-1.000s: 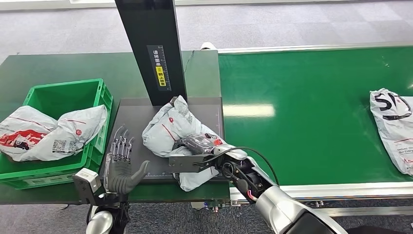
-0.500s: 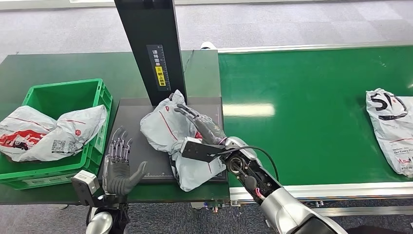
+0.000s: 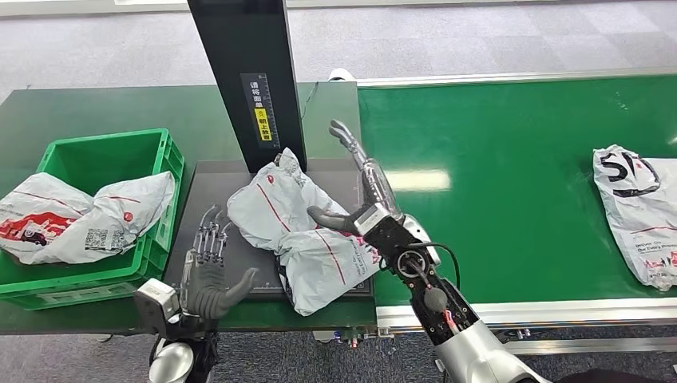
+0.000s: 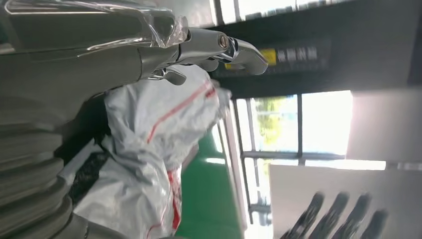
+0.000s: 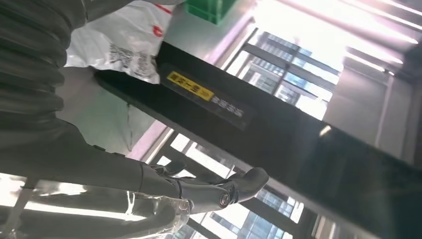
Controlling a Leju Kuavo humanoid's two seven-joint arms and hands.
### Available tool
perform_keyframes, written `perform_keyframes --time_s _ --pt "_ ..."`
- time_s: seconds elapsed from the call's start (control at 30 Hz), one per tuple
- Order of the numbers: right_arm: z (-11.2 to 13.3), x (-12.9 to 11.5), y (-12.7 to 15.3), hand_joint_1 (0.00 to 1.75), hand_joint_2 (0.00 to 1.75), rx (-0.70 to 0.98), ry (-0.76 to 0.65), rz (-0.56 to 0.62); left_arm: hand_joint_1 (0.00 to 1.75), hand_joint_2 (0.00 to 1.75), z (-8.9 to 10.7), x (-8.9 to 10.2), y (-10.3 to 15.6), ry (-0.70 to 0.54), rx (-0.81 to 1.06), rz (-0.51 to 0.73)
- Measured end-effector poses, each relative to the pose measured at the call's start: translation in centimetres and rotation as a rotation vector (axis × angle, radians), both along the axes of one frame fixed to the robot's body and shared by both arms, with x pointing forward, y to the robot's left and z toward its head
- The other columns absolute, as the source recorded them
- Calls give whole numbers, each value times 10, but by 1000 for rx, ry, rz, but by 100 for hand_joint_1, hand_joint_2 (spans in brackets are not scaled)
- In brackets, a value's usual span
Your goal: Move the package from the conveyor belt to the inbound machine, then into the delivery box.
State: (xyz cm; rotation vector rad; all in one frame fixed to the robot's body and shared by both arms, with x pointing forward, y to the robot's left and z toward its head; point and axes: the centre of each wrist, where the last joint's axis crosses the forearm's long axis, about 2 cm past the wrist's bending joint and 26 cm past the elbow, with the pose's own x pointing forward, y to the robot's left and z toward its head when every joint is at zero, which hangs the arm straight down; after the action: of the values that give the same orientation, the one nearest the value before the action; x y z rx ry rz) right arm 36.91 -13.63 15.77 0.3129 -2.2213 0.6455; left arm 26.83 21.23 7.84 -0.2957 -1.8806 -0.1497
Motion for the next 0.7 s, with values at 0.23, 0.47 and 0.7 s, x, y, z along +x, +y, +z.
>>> perform_keyframes --time_s 0.23,0.47,0.7 --pt "17 -1 -5 0 175 116 -32 -19 0 175 12 9 -23 -51 181 -104" --pt "21 -3 -11 0 175 143 -50 -27 0 175 22 19 -41 -123 336 -152" --pt "25 -5 -17 0 175 160 -71 -33 0 175 26 26 -56 -172 536 -170"
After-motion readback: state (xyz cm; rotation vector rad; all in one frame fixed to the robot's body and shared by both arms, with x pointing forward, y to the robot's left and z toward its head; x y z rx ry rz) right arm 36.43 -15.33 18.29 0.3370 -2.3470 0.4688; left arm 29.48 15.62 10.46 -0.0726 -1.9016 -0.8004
